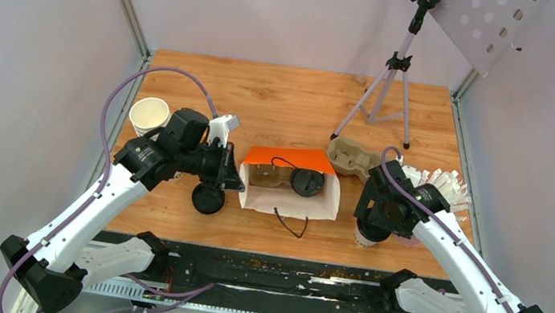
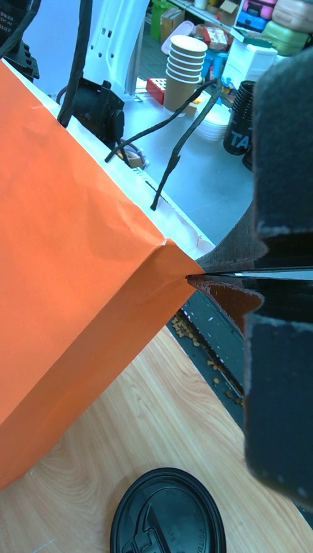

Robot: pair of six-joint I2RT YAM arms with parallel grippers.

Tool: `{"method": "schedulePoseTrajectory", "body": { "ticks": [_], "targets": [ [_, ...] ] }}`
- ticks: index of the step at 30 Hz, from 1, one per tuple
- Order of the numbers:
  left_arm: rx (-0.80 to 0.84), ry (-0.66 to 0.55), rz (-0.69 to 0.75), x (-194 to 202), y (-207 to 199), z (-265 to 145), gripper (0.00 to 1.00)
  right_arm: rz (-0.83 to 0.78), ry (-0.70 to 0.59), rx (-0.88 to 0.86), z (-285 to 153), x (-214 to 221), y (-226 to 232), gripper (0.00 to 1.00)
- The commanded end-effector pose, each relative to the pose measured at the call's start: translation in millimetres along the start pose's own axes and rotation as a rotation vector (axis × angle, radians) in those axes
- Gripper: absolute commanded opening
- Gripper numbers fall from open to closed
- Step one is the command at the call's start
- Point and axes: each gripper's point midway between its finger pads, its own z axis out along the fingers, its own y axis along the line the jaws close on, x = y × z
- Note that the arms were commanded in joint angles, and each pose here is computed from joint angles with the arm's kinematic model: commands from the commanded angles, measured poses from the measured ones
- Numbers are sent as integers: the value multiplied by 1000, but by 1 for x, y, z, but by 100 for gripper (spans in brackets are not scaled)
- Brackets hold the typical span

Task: Pack the takeout coffee

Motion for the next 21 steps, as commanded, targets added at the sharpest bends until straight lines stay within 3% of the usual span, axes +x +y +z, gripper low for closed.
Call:
{"method": "schedulePoseTrajectory", "body": {
  "ticks": [1,7,13,21],
  "targets": [
    [26,-46,46,-10,-11,-11,7,-4,-26,-27,1,-6,5,90],
    [28,-49,48,-12,-12,-11,7,-13,-25,-35,3,-4,5,81],
    [29,-47,48,-11,-12,-11,7,-20,-15,-25,5,-1,2,89],
    [29,-46,48,-11,-12,-11,7,-27,-25,-51,5,-3,6,88]
  ]
}}
